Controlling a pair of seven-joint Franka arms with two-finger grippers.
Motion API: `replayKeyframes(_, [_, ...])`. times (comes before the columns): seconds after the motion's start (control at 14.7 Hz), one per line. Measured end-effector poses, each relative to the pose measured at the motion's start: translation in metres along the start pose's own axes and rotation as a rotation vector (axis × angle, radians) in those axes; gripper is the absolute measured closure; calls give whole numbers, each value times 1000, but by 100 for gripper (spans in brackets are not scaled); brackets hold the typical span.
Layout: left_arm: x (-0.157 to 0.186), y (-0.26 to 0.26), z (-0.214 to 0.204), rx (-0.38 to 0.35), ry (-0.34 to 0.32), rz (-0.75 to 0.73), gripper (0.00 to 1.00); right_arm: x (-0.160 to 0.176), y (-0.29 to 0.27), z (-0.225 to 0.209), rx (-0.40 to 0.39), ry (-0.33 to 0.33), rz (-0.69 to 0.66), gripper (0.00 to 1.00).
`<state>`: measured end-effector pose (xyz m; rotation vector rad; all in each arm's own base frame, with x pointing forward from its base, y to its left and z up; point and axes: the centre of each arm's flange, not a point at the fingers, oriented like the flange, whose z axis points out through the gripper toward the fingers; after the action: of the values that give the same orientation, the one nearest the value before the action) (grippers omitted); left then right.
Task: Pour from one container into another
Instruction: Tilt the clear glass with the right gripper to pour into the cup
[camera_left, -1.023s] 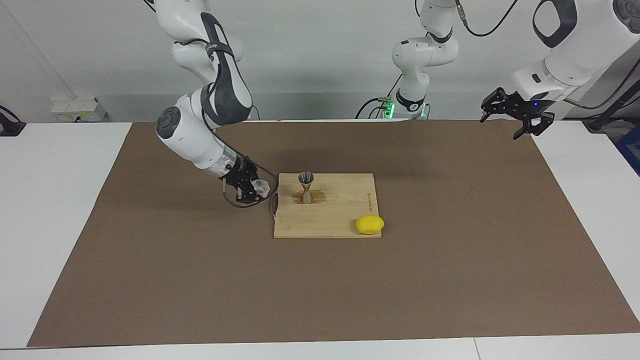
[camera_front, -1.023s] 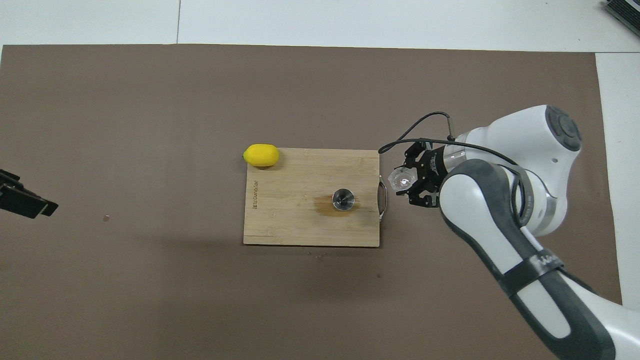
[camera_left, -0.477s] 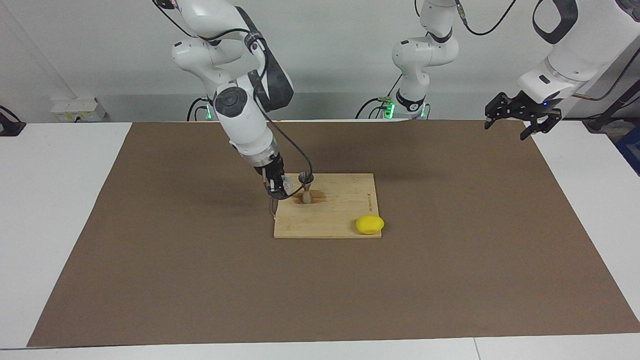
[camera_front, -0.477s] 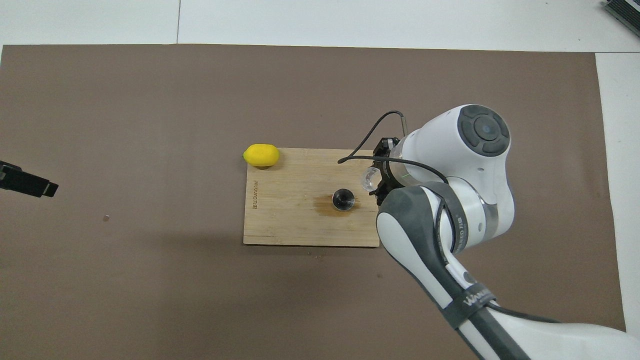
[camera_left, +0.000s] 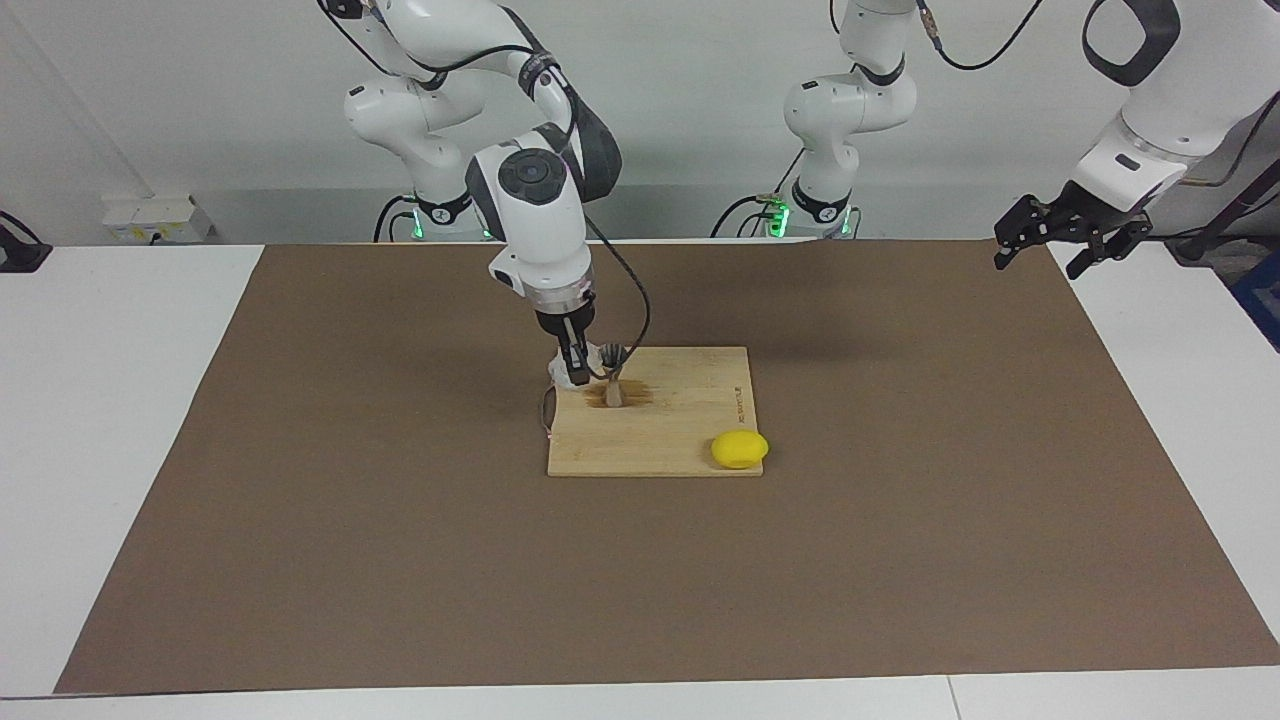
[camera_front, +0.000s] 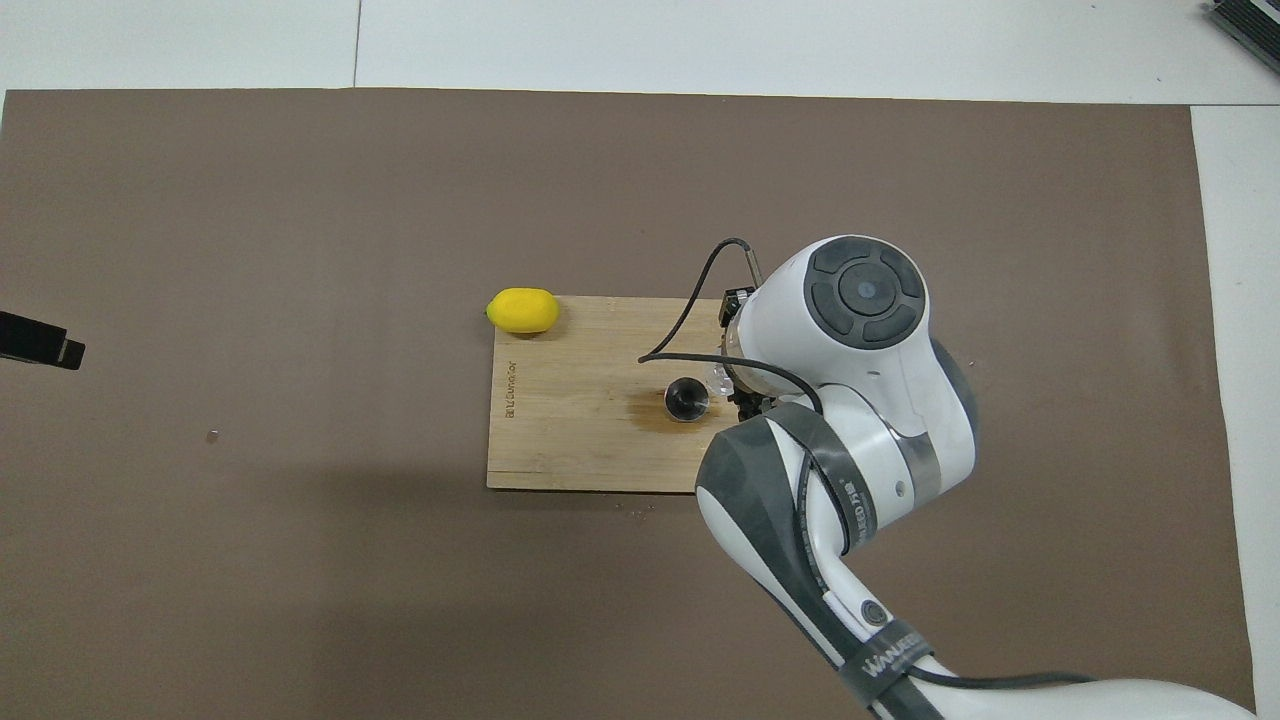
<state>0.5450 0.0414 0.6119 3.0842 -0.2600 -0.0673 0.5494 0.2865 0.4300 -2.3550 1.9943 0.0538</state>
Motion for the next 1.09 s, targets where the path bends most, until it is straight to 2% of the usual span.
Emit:
replayKeyframes(0.14, [0,1,0,0,1,-37,0,-1,1,-3,-7,24,-15,49])
replayKeyframes(0.34, [1,3,0,1,1,-61,0,-13,8,0,-17,94,-59,49])
replayKeyframes(0.89, [3,12,0,10,-2,-89,0,-47,22,0,27,231,-175,49])
replayKeyframes(1.09, [3,11,0,15,-2,-89,0,-56,27,-1,37,256,-207,49])
